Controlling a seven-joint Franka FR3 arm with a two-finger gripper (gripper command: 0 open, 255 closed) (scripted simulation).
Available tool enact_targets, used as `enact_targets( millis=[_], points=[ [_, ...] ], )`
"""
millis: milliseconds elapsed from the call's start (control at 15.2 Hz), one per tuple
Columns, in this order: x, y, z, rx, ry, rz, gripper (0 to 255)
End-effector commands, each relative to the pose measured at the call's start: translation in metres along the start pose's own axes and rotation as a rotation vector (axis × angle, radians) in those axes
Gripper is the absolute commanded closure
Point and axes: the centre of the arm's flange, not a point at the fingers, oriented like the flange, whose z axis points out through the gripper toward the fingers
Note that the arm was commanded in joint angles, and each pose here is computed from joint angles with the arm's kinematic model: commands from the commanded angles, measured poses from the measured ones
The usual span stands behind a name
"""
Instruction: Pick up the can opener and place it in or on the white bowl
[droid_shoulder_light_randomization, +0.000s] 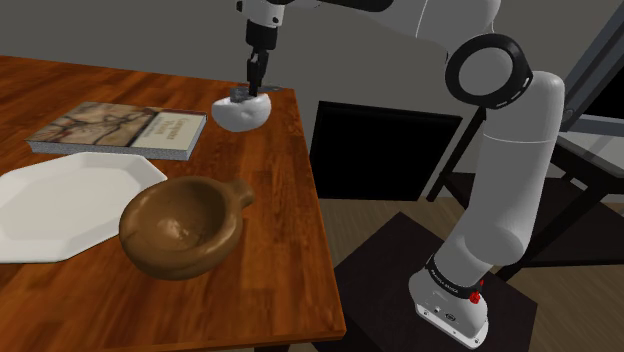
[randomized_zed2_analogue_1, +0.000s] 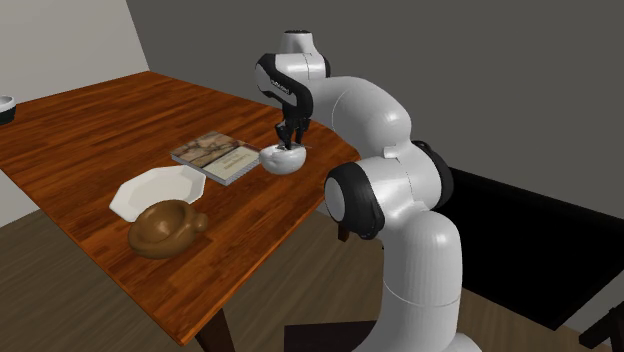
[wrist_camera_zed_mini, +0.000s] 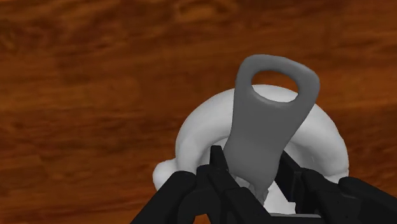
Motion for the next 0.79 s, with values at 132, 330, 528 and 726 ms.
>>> enact_targets(
  millis=[132,330,528,726],
  points=[
    [0.0,0.0,0.001,0.001,-0.001,0.0,0],
    [0.0,0.0,0.001,0.001,-0.001,0.0,0],
    [0.0,0.0,-0.039,0.001,-0.001,0.0,0],
    [0.0,0.0,-0.049,0.001,-0.001,0.0,0]
  ],
)
